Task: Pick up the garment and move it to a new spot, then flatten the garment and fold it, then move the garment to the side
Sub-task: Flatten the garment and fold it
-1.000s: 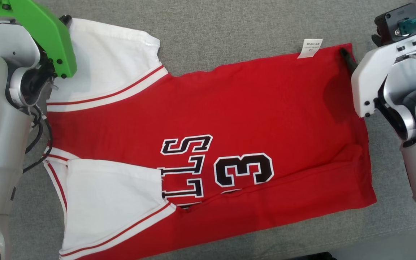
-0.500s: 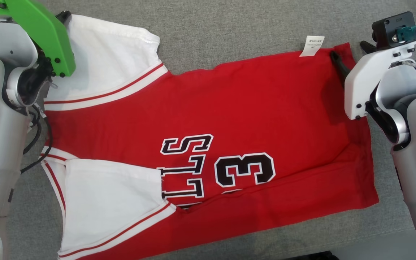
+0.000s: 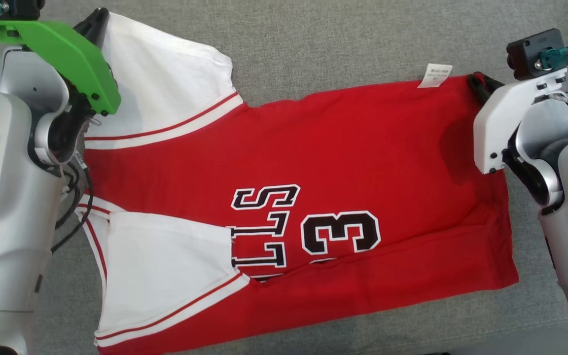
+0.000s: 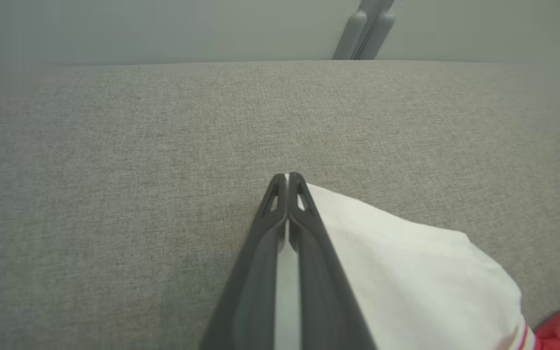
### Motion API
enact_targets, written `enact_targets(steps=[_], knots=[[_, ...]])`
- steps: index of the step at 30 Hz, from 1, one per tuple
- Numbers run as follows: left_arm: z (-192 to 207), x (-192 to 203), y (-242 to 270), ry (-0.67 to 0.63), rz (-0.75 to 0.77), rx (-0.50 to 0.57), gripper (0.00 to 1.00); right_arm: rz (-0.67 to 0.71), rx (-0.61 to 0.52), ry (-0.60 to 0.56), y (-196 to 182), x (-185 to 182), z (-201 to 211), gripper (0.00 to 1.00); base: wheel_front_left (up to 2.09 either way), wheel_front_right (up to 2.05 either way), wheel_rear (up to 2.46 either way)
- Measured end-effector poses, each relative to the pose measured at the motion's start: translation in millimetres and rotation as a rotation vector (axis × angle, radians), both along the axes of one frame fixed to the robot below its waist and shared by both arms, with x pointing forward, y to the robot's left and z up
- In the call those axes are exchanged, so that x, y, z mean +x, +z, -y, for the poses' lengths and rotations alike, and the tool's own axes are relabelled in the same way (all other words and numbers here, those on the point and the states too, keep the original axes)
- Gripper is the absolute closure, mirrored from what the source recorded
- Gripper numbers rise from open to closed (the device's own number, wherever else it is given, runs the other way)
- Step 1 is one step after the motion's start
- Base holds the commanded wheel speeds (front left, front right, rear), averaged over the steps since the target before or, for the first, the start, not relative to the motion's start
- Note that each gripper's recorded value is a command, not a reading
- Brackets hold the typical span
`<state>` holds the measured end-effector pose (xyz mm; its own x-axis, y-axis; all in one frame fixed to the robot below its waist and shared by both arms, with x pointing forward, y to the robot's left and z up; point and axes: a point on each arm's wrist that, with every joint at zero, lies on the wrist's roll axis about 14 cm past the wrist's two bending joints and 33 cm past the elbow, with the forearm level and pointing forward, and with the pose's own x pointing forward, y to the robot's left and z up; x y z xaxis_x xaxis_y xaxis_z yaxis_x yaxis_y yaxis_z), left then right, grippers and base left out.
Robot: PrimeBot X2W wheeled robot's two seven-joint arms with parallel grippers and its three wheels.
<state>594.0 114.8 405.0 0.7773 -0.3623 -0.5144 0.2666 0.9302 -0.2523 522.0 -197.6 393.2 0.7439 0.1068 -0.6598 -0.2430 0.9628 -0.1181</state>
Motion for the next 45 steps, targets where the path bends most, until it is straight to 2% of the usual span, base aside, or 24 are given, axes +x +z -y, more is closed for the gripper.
enact_targets(steps=[7,14,18,24,29,36,45], knots=[[-8,-22,22,0.086,0.131,-0.066,1.0,0.109,0.05,0.015,22,-11,-3,1.0,0.0,0.0,0.0],[-19,-70,38,0.151,0.201,-0.111,1.0,0.189,0.01,0.15,41,-37,-8,1.0,0.0,0.0,0.0],[-21,-110,34,0.172,0.171,-0.121,1.0,0.21,-0.072,0.256,46,-53,-7,1.0,0.0,0.0,0.0],[-27,-158,29,0.234,0.111,-0.14,1.0,0.21,-0.156,0.353,50,-65,-3,1.0,0.0,0.0,0.0],[-33,-177,30,0.267,0.092,-0.149,1.0,0.172,-0.215,0.42,46,-73,-2,1.0,0.0,0.0,0.0],[-34,-206,24,0.285,0.032,-0.156,1.0,0.086,-0.342,0.571,35,-90,-3,1.0,0.0,0.0,0.0],[-35,-238,16,0.321,-0.03,-0.181,1.0,0.063,-0.472,0.692,36,-84,-4,1.0,0.0,0.0,0.0]])
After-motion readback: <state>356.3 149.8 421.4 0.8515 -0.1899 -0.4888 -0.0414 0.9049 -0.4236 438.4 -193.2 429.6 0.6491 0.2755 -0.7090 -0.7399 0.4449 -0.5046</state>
